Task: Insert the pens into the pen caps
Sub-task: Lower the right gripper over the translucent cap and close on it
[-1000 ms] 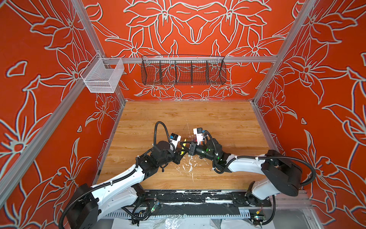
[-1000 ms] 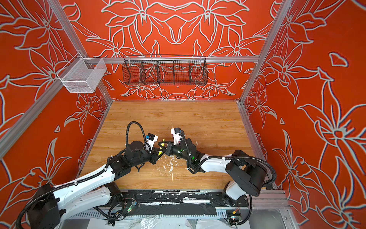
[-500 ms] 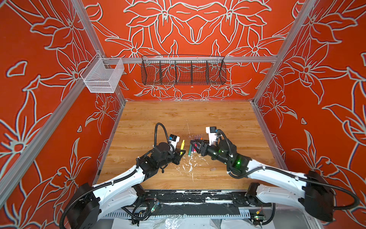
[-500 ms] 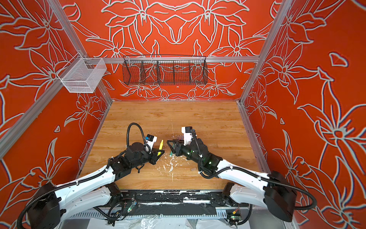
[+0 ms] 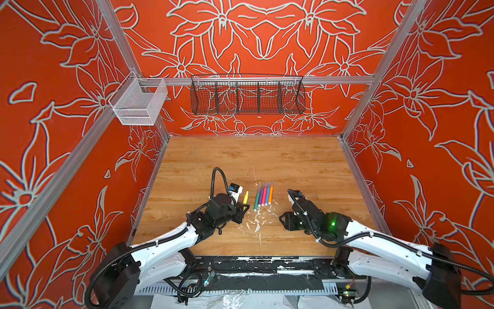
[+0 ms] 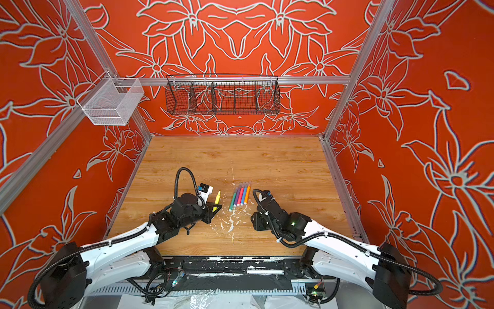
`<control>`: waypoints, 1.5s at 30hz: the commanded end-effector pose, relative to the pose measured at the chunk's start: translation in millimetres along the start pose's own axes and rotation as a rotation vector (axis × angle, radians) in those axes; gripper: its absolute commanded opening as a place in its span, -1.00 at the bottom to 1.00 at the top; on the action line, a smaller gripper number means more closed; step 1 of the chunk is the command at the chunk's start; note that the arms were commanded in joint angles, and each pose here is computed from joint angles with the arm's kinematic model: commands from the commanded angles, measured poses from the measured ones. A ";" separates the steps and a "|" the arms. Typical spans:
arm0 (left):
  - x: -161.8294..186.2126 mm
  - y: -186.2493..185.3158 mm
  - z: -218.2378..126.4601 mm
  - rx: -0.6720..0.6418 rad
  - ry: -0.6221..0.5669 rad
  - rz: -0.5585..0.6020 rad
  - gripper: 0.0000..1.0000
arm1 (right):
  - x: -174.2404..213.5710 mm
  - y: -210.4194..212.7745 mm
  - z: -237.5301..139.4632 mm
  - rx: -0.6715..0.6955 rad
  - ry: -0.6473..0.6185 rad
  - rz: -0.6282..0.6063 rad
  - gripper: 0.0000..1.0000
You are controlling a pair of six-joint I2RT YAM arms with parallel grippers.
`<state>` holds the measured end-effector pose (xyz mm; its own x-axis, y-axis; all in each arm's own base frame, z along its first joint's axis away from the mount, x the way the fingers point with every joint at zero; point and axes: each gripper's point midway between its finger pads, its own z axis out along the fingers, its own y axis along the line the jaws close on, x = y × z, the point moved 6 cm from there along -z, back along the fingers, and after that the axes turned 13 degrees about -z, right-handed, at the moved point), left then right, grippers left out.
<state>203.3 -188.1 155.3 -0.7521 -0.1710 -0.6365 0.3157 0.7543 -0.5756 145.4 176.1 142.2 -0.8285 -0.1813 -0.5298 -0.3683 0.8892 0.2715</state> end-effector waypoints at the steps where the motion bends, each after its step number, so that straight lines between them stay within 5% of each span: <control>1: -3.3 -7.3 -1.5 0.050 -0.020 0.031 -1.00 | 23.1 -5.0 0.4 0.011 0.144 -0.007 -0.04; 15: -7.2 -11.5 -9.3 0.070 -0.045 0.027 -1.00 | 52.1 -6.5 31.8 -0.016 0.283 0.014 -0.05; 38: -6.9 -7.2 -21.8 0.045 -0.079 0.032 -1.00 | 31.0 -25.4 59.2 0.288 0.276 -0.088 -0.07; 45: -5.8 -6.0 -20.4 0.040 -0.074 0.033 -1.00 | 28.8 -19.9 70.2 0.253 0.266 -0.086 -0.14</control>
<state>194.5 -179.9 174.7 -0.7046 -0.2033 -0.6798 0.3568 0.7266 -0.5871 161.0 188.1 78.6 -0.8834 -0.3136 -0.3482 -0.3548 0.9330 0.0600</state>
